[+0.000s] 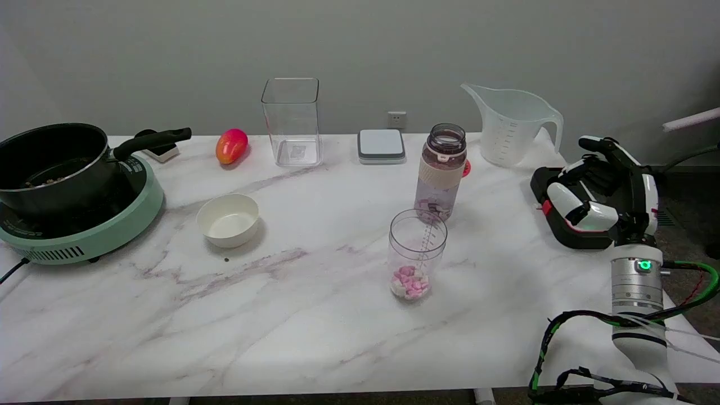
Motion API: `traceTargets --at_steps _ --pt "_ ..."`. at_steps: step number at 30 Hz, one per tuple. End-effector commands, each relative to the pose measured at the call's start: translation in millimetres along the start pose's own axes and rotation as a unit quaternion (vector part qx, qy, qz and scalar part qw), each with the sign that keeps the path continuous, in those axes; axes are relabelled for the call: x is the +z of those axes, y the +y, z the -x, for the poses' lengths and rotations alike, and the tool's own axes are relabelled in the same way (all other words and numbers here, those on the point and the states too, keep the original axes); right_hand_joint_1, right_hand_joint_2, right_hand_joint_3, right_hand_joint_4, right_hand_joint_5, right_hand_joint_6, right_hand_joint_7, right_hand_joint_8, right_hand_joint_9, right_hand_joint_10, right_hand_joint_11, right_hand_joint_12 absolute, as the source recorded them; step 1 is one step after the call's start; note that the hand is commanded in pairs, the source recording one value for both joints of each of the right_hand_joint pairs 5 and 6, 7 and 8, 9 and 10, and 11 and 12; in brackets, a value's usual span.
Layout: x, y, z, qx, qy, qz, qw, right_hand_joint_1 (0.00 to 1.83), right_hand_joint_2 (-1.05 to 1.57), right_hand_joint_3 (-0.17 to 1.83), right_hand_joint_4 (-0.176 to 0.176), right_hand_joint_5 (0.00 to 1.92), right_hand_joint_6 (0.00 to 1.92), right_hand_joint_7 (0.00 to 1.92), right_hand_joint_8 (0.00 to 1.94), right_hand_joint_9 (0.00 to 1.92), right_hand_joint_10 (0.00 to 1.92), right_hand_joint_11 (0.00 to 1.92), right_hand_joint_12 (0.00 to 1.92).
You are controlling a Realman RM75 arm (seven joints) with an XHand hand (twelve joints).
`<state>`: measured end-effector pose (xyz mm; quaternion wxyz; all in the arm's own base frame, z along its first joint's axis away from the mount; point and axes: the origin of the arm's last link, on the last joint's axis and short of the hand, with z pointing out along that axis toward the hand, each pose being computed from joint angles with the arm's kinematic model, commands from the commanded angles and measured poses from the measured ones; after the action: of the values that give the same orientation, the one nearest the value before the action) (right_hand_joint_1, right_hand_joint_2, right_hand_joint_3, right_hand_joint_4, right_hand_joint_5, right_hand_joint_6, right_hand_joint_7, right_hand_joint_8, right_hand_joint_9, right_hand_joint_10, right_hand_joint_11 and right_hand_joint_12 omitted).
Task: Pick up the measuring cup.
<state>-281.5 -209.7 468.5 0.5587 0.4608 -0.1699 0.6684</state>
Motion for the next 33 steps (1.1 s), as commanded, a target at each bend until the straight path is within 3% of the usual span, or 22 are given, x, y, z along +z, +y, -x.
traceTargets --at_steps 1,15,19,23,24,26,33 --pt "-11.3 1.4 -2.0 -0.003 0.019 0.0 1.0 1.22 0.09 0.93 0.0 0.7 0.7 1.12 1.12 0.98 0.98 0.97 0.97" --pt "-30.6 12.7 11.5 0.028 -0.009 0.034 0.999 1.22 0.07 0.97 0.0 0.74 0.74 1.12 1.12 0.97 0.97 0.99 0.99" --pt "-41.0 14.5 21.7 0.056 -0.03 0.047 0.997 1.23 -0.19 1.13 0.0 0.69 0.69 1.0 1.0 0.86 0.86 0.97 0.97" --pt "-54.2 13.5 37.4 0.053 -0.075 0.053 0.994 1.22 -0.47 1.26 0.0 0.57 0.57 0.7 0.7 0.71 0.71 0.9 0.9" --pt "-57.9 13.9 41.9 0.051 -0.088 0.054 0.993 1.19 -0.61 1.18 0.0 0.34 0.34 0.64 0.64 0.65 0.65 0.83 0.83" --pt "-62.1 14.8 47.5 0.048 -0.103 0.055 0.992 1.14 -0.65 0.9 0.0 0.23 0.23 0.56 0.56 0.57 0.57 0.76 0.76" --pt "-86.1 19.1 76.0 0.042 -0.163 0.052 0.984 1.09 -0.63 0.83 0.0 0.2 0.2 0.54 0.54 0.53 0.53 0.7 0.7"
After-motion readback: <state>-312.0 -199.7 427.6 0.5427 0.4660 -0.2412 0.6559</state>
